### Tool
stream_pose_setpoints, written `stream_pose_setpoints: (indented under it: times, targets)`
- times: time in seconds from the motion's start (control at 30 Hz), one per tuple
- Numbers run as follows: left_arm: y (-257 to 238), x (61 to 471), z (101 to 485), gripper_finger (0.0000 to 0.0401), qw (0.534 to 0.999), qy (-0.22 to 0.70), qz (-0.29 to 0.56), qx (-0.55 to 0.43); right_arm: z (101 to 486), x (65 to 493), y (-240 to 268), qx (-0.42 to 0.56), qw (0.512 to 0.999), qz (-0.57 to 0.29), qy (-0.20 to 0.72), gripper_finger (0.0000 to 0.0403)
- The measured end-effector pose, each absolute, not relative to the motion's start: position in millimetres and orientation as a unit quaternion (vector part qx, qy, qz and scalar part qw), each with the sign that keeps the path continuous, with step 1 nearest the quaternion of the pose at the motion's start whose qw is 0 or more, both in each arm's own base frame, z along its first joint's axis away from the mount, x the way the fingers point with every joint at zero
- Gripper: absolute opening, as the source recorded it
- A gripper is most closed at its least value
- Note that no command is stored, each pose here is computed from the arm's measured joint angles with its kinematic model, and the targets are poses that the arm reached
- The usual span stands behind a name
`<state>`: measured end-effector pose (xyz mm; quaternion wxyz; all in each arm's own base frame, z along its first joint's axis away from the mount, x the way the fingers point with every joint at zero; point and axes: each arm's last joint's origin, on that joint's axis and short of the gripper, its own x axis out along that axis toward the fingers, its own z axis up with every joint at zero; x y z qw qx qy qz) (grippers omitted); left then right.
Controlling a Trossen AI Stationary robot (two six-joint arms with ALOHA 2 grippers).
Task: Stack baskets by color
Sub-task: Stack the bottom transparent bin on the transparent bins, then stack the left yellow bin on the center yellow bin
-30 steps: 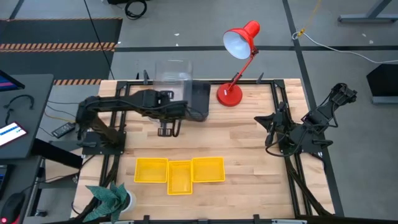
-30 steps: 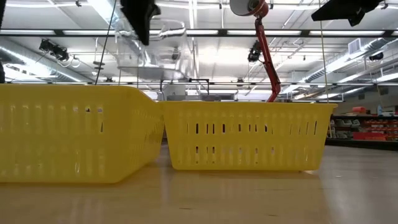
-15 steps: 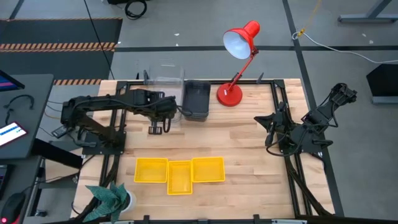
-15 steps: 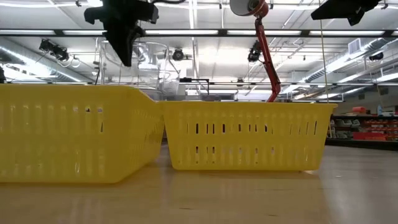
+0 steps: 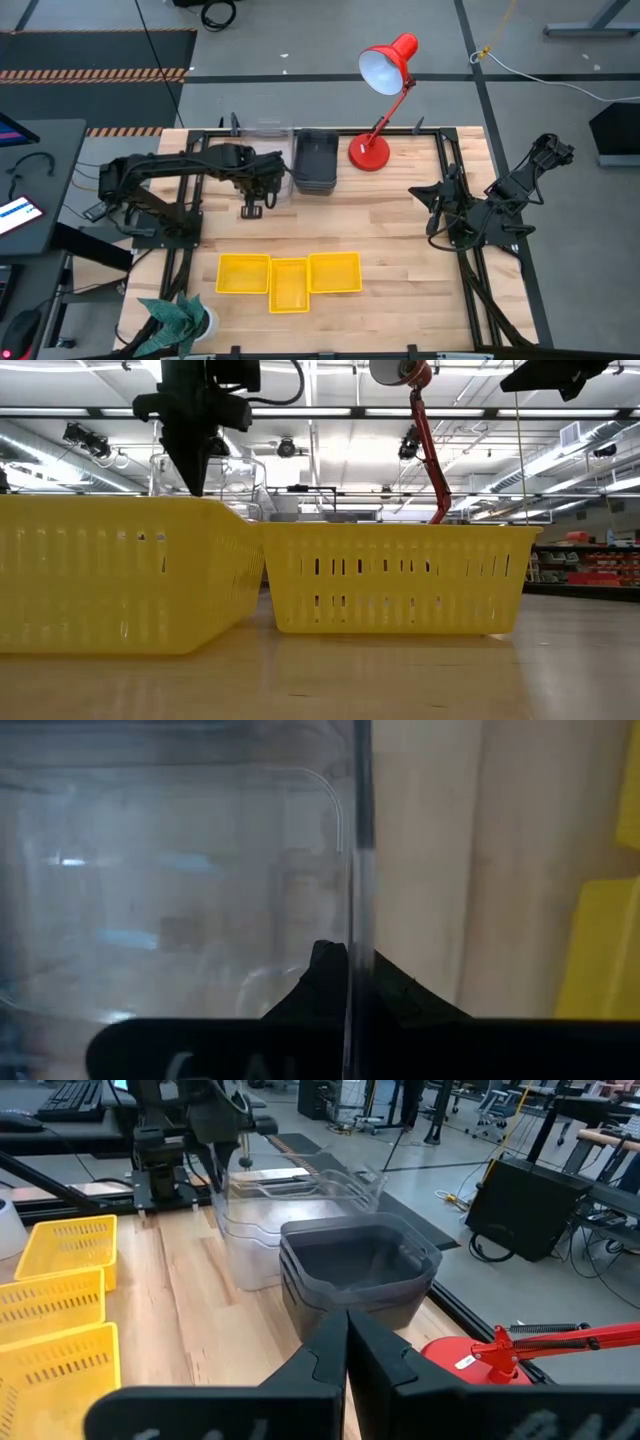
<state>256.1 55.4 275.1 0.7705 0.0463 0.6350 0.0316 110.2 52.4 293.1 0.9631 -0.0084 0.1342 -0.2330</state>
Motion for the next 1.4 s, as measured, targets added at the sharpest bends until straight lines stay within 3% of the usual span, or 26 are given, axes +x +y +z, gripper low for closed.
stream_pose_setpoints:
  times: [0.2,0.53,0.7,0.97,1.2,1.4]
  targets:
    - [55,257,267,0.0038,0.772,0.633,0.035,0.041,293,110,52,-0.010,0.963,-0.235,0.134,0.0013]
    - [58,260,276,0.0185,0.778,0.620,0.077,0.058,293,110,52,-0.010,0.962,-0.236,0.133,0.0013]
    - [58,266,299,0.0224,0.798,0.593,0.093,0.055,293,110,52,-0.010,0.962,-0.236,0.134,0.0013]
    - [53,262,301,0.0218,0.792,0.605,0.078,0.028,293,110,52,-0.011,0.962,-0.236,0.134,0.0013]
    - [15,267,307,0.0172,0.816,0.576,-0.051,0.015,293,111,51,-0.019,0.960,-0.246,0.132,0.0013]
    - [-27,269,302,0.0137,0.806,0.582,-0.100,0.036,294,112,49,-0.033,0.957,-0.259,0.130,0.0013]
